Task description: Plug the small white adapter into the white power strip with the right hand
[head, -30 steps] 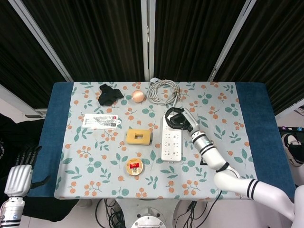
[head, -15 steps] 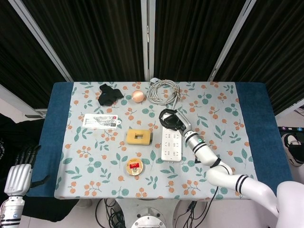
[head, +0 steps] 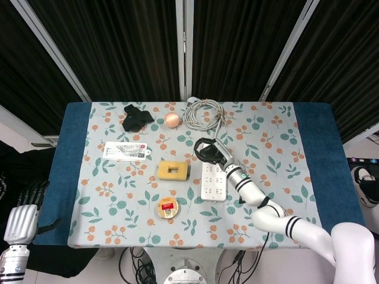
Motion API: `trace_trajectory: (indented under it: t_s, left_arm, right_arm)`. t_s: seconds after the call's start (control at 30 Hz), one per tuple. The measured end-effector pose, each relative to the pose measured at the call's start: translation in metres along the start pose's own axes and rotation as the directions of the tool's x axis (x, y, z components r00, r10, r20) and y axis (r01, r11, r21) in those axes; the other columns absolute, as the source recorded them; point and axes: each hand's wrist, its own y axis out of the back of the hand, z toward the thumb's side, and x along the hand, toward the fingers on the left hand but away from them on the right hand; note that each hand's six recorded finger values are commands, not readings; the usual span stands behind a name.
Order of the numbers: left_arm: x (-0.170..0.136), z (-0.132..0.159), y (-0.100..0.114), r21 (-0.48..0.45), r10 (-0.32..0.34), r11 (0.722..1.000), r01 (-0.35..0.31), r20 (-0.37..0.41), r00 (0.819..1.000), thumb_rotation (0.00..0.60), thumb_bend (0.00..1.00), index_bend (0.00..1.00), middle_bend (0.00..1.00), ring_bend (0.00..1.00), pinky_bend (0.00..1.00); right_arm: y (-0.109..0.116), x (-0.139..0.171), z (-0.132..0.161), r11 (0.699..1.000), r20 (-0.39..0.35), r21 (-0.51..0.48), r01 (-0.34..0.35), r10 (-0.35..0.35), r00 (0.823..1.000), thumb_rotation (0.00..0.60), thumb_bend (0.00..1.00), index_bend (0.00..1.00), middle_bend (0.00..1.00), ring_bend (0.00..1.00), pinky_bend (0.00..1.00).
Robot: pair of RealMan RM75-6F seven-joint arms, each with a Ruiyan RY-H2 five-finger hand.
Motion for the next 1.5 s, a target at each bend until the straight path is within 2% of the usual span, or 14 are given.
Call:
trace_trajectory:
  t_s: [0.5, 1.27, 1.5]
  left_arm:
    - [-0.001, -0.002, -0.002, -0.007, -0.005, 1.0, 0.005, -0.003, 1.0, 0.6, 0.14, 0.06, 0.02, 0.0, 0.0]
    - [-0.002, -0.005, -0.004, -0.016, -0.005, 1.0, 0.005, 0.001, 1.0, 0.6, 0.14, 0.06, 0.02, 0.0, 0.0]
    - [-0.003, -0.004, -0.003, -0.015, -0.002, 1.0, 0.002, 0.002, 1.0, 0.6, 0.14, 0.06, 0.02, 0.0, 0.0]
  right_arm:
    - [-0.012, -0.004, -0.003, 0.999, -0.005, 0.034, -0.023, 0.023, 1.0, 0.6, 0.92, 1.0, 0.98, 1.0, 1.0]
    - [-0.01, -0.003, -0.013, 0.999, 0.014, 0.051, -0.001, 0.0, 1.0, 0.6, 0.92, 1.0, 0.98, 1.0, 1.0]
    - [-0.009, 0.0, 0.0, 0.999, -0.037, 0.045, 0.002, -0.001, 0.999, 0.6, 0.93, 1.0, 0.98, 1.0, 1.0]
